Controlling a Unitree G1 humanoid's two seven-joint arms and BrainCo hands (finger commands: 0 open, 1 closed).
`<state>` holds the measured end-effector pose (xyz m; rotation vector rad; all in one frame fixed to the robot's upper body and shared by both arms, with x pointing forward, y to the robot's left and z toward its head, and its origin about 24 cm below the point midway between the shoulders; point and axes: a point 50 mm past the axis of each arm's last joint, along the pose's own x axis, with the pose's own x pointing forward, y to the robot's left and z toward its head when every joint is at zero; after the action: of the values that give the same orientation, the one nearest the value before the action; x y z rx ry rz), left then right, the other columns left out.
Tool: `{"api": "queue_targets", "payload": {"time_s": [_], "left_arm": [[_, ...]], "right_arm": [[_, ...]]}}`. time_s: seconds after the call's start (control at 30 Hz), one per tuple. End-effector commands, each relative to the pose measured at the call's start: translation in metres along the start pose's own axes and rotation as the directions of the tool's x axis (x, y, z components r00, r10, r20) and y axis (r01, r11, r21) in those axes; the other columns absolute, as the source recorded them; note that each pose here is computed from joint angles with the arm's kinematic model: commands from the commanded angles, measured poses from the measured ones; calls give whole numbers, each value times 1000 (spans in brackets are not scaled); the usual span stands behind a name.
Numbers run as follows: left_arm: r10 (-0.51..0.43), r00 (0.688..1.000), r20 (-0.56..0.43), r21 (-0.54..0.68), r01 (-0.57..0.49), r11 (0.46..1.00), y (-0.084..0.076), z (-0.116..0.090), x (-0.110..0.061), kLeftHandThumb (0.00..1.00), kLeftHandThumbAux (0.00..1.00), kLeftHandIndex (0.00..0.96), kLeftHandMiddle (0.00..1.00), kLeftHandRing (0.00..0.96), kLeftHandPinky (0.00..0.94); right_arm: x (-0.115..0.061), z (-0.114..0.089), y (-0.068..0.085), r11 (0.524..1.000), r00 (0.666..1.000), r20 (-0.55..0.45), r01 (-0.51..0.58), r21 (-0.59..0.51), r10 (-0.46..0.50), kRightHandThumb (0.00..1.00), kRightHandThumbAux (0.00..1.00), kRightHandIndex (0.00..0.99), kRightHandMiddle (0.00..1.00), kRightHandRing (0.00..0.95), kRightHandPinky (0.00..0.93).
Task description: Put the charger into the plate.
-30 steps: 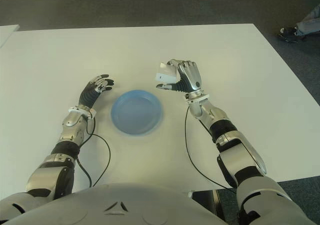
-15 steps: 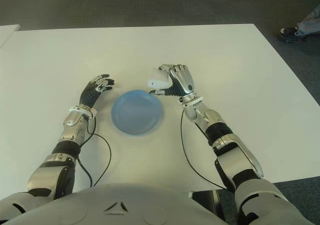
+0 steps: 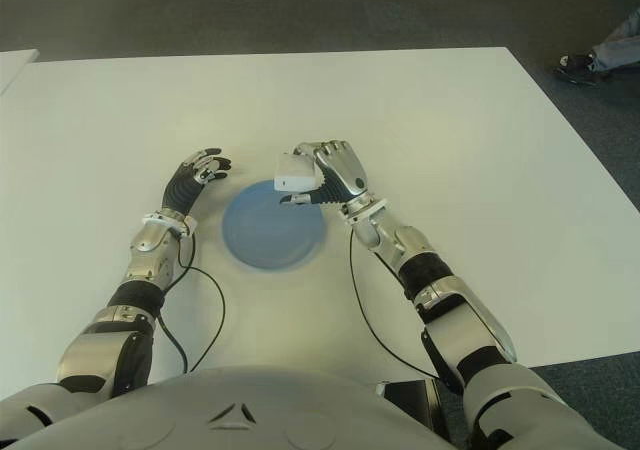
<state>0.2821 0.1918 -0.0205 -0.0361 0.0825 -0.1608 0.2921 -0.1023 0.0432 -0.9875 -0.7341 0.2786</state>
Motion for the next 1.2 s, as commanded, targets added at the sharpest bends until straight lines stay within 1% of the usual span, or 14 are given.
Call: {"api": "queue_targets", "payload": {"time_s": [0.03, 0.33, 0.53, 0.6, 0.67, 0.9, 0.93, 0.97, 1.0, 1.03, 1.07, 1.1, 1.17, 1.2], "left_arm": [[8, 997, -76, -18, -9, 1000, -5, -16, -7, 5, 552, 254, 349, 322, 284], [11, 997, -73, -19, -13, 1000, -6, -16, -6, 3, 540, 251, 347, 321, 281], [11, 997, -72, -21, -13, 1000, -7, -16, -5, 1, 536, 249, 346, 321, 282], [11, 997, -72, -24, -13, 1000, -8, -16, -5, 2, 536, 248, 347, 323, 284], [10, 997, -72, -25, -12, 1000, -8, -16, -5, 2, 535, 247, 348, 324, 284], [9, 997, -72, -32, -11, 999, -8, -16, -5, 0, 536, 243, 345, 324, 284], [9, 997, -71, -32, -11, 999, -8, -16, -5, 1, 537, 243, 344, 324, 285], [9, 998, -70, -31, -11, 999, -8, -16, -5, 1, 538, 242, 343, 324, 286], [9, 998, -69, -30, -11, 999, -8, -16, -5, 2, 540, 241, 340, 323, 286], [9, 998, -68, -30, -11, 1000, -8, -16, -5, 2, 541, 240, 339, 322, 286], [8, 998, -68, -29, -11, 1000, -8, -16, -5, 2, 544, 238, 336, 320, 283], [8, 998, -68, -29, -11, 1000, -8, -16, -5, 1, 546, 236, 333, 318, 281], [9, 998, -68, -29, -11, 1000, -8, -16, -5, 0, 550, 233, 329, 315, 279], [9, 998, -68, -28, -11, 1000, -8, -16, -5, 0, 550, 233, 328, 315, 279]], "right_arm": [[-1, 7, 9, 999, 1000, 5, -29, 16, 29, 872, 669, 796, 844, 847, 866], [-1, 13, 16, 996, 998, 7, -60, 59, 60, 879, 671, 802, 843, 846, 857], [0, 16, 17, 994, 996, 12, -91, 66, 90, 855, 657, 758, 803, 795, 769], [0, 16, 17, 993, 995, 18, -102, 66, 101, 783, 685, 571, 770, 760, 717], [0, 17, 18, 991, 993, 26, -115, 62, 113, 757, 695, 507, 754, 742, 692], [1, 19, 19, 981, 979, 73, -191, 35, 188, 705, 702, 434, 672, 651, 602], [1, 19, 19, 980, 978, 74, -198, 33, 195, 628, 571, 418, 601, 579, 531], [2, 19, 19, 977, 975, 72, -212, 27, 209, 599, 525, 412, 575, 553, 506], [2, 19, 19, 975, 973, 70, -221, 22, 219, 546, 425, 379, 466, 433, 391], [2, 18, 19, 971, 970, 68, -237, 16, 235, 526, 390, 367, 427, 389, 350], [2, 18, 19, 969, 967, 66, -248, 12, 247, 491, 323, 334, 325, 269, 228], [2, 18, 19, 965, 964, 64, -261, 9, 260, 468, 281, 313, 259, 192, 149], [2, 18, 18, 962, 960, 62, -273, 8, 273, 440, 223, 271, 167, 79, 61], [2, 18, 18, 957, 956, 61, -289, 5, 288, 437, 215, 265, 154, 64, 48]]}}
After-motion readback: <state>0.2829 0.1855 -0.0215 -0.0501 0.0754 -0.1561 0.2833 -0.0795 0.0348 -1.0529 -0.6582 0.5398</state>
